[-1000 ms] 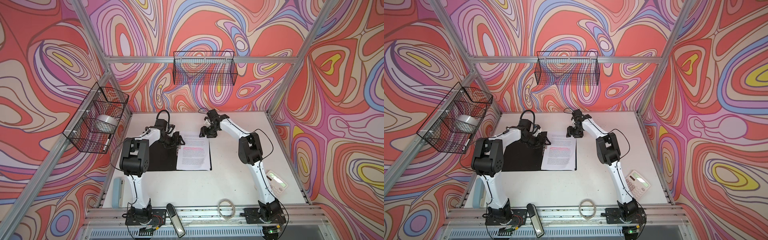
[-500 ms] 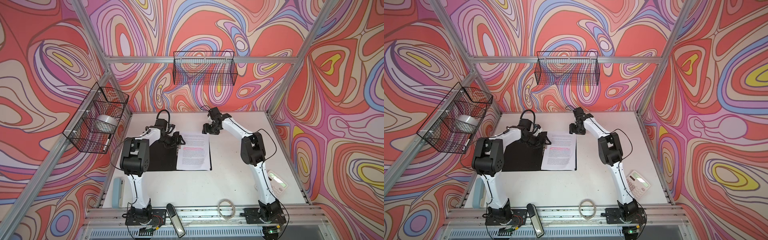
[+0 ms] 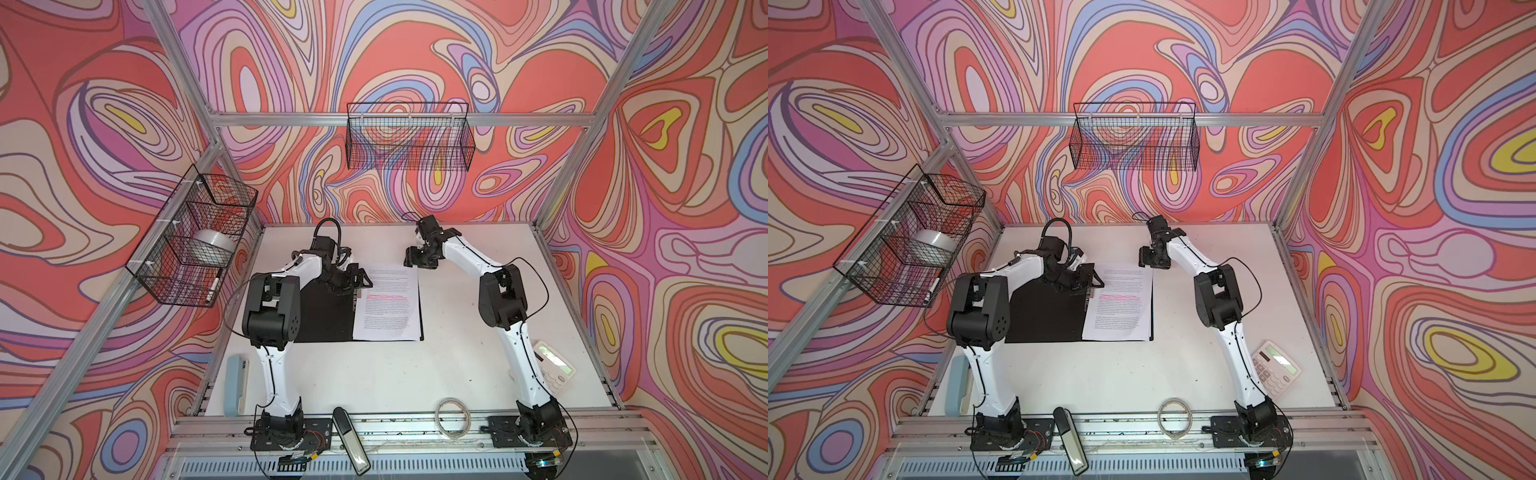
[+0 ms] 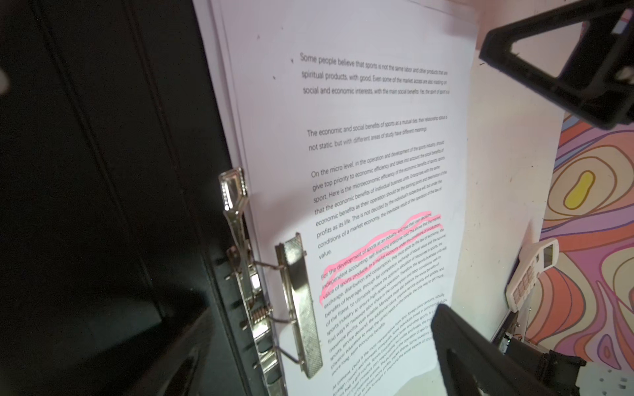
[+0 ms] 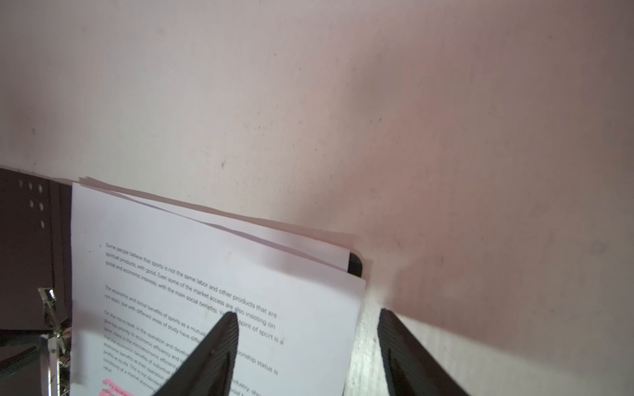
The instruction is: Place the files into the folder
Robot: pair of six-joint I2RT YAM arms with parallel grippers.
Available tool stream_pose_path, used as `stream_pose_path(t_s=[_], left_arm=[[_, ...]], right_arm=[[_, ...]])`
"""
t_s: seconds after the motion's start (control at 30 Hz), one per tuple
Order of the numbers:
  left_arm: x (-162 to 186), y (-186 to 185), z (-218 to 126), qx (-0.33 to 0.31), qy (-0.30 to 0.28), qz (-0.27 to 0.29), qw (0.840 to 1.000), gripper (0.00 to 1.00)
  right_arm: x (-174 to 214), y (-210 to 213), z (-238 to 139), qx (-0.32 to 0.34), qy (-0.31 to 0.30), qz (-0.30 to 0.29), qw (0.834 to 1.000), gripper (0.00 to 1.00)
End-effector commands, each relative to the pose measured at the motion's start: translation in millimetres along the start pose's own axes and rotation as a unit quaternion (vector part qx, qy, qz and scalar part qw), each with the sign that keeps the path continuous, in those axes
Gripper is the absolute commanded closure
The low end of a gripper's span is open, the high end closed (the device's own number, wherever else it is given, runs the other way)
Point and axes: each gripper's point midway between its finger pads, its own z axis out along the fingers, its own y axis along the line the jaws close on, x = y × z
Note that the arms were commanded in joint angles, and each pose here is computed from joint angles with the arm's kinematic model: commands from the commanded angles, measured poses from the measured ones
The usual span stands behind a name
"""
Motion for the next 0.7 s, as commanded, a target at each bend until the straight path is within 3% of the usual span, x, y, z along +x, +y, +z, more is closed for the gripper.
stream_pose_path(t_s=[0.0, 0.67], left_arm=[[5.6, 2.9, 3.9, 0.008, 0.019, -0.009, 1.000, 0.00], [8.4, -2.8, 10.4, 0.034, 0.035, -0.011, 0.999, 0.00]], right_arm=[[-0.7, 0.5, 6.2, -0.007, 0.001, 0.002, 1.000, 0.32], [1.6, 19.9, 12.4, -0.063, 0.019, -0.002, 0.998, 0.31]])
